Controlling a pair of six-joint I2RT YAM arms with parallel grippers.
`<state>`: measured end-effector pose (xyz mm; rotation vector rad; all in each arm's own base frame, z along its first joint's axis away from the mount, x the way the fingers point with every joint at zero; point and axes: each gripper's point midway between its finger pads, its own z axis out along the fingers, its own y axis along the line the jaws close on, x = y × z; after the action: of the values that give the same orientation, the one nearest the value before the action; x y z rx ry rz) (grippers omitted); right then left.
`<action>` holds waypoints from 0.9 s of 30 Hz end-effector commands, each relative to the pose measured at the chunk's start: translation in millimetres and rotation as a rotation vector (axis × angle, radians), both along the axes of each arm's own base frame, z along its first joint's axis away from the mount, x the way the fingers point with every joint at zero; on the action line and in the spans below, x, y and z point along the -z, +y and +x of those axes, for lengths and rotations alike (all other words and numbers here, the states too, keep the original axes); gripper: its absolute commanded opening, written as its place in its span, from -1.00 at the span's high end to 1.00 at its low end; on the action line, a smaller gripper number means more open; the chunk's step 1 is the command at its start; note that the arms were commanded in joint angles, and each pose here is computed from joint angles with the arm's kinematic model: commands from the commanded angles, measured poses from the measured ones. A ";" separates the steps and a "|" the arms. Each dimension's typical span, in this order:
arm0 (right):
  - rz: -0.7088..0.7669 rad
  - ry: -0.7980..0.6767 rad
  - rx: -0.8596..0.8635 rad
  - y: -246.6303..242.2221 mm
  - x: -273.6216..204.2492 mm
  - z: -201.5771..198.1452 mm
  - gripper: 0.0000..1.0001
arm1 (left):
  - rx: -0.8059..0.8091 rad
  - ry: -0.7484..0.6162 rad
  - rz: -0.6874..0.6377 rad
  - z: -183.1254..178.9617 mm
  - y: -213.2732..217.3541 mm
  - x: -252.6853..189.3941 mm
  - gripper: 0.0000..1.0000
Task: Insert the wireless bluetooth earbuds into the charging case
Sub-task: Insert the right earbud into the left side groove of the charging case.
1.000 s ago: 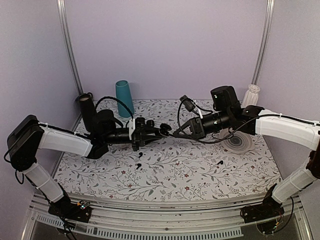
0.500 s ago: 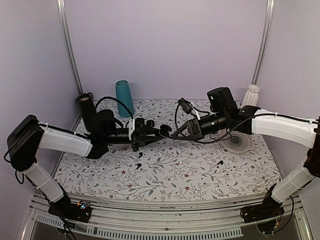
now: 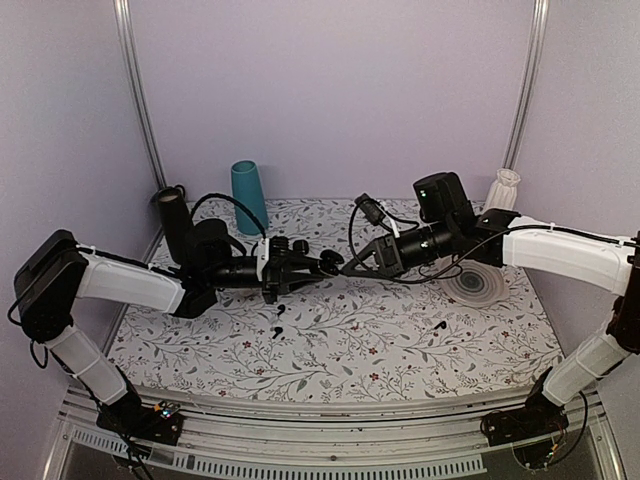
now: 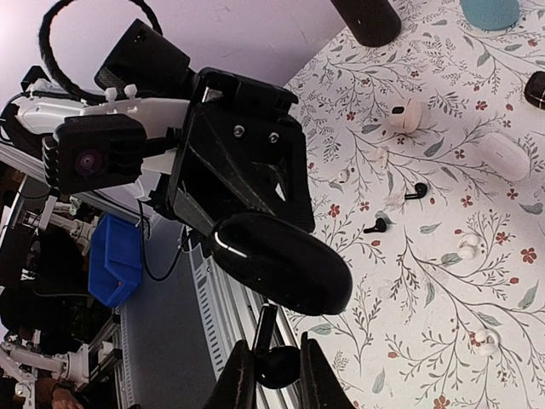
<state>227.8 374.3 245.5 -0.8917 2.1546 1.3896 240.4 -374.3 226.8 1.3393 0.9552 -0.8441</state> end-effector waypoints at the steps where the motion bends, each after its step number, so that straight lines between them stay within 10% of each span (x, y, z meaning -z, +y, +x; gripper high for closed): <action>1: -0.016 0.002 0.024 0.4 -1.2 6.0 0.91 | 0.031 -0.032 -0.033 -10.1 -2.2 -14.7 1.00; 27: 0.000 0.043 -0.036 5.9 -12.4 -1.2 0.91 | 0.019 0.006 -0.057 -4.7 -4.1 -7.2 1.00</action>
<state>226.0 376.9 252.7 -0.8994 2.1780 1.4162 240.7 -375.1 233.7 1.3030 0.9396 -0.8707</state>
